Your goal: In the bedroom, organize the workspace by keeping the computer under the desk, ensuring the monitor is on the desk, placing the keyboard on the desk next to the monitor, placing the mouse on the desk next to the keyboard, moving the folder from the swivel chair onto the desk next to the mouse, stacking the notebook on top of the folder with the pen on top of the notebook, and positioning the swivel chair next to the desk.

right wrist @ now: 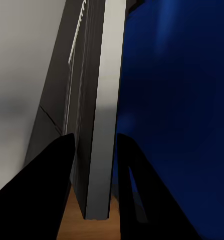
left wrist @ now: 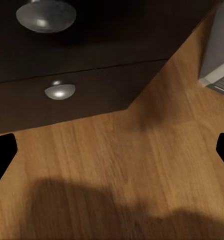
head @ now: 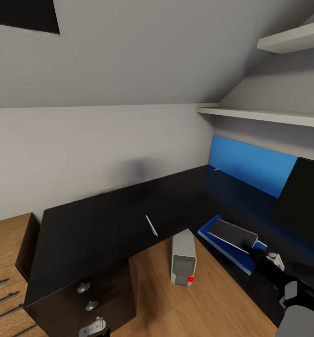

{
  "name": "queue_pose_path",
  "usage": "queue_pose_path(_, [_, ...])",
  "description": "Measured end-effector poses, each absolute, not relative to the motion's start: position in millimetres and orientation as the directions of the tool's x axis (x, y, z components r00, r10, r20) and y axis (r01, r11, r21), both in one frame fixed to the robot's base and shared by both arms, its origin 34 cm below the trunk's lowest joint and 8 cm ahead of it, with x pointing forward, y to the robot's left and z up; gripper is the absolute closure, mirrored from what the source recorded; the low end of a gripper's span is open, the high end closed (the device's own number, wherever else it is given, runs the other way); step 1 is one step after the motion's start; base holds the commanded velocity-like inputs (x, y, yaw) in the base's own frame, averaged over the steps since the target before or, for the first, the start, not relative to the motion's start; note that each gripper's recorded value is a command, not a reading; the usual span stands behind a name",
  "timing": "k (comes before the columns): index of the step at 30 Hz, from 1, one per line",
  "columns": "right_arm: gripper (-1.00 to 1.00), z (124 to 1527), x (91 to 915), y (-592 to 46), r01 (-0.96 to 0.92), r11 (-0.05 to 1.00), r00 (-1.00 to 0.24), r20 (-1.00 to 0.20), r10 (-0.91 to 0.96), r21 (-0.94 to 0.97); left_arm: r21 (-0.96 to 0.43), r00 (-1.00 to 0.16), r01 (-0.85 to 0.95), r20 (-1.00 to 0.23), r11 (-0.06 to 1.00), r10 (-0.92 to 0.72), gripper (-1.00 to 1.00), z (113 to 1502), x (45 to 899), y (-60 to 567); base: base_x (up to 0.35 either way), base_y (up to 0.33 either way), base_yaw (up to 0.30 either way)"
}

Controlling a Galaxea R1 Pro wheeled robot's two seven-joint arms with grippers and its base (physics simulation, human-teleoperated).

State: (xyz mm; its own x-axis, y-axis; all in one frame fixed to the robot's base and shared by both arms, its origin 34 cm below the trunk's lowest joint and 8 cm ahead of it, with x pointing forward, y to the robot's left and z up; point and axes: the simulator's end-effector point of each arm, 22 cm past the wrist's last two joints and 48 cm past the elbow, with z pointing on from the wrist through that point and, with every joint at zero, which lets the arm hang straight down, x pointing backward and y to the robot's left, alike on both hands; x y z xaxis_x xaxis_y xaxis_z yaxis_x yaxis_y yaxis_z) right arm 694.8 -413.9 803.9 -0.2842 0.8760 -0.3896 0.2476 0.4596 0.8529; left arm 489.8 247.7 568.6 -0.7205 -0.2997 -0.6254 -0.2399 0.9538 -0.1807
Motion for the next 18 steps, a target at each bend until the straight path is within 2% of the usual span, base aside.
queue_pose_path(18, [1.00, 803.2, 694.4, -415.2, 0.252, 0.461, -0.285, -0.390, 0.876, 0.851, -0.180, -0.720, -0.241, -0.625, 0.954, -0.300, -1.00, 568.5, 489.8, 247.9, 0.000, 0.013, 0.000])
